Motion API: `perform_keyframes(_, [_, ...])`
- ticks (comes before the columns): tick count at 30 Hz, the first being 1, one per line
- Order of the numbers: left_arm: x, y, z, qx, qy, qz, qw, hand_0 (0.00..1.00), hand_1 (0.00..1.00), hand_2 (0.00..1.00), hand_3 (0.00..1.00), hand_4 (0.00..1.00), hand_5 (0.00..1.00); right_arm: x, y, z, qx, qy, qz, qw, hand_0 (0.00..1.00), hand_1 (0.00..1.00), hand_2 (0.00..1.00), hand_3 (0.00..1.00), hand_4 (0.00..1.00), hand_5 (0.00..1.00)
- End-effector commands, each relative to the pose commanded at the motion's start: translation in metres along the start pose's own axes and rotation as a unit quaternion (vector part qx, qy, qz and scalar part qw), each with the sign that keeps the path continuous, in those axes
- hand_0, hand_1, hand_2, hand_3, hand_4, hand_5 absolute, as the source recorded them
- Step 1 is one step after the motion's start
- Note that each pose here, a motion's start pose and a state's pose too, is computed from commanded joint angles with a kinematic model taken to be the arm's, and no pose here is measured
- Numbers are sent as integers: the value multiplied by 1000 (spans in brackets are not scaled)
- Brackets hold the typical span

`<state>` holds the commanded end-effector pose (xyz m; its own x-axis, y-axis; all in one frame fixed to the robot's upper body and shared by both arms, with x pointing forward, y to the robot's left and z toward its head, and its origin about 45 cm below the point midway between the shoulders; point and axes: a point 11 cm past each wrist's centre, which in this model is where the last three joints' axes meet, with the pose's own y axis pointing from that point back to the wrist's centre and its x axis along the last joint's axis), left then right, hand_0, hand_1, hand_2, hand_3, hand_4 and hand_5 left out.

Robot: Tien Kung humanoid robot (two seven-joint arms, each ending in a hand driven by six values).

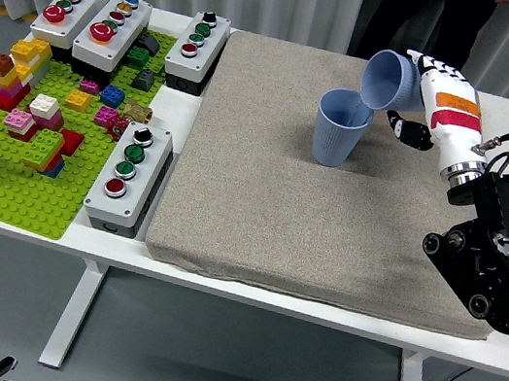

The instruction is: Pick cup pour cup place

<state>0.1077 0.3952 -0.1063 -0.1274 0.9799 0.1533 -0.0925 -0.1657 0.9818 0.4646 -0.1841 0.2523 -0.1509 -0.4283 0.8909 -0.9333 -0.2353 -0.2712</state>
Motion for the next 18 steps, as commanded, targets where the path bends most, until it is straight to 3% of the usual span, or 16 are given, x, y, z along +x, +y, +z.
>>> perform_keyframes(18, [1, 0, 0, 0, 0, 1, 1000, 763, 782, 825, 721, 507, 990, 1, 0, -4, 5, 6, 6, 1000, 748, 655, 548, 589, 605, 22])
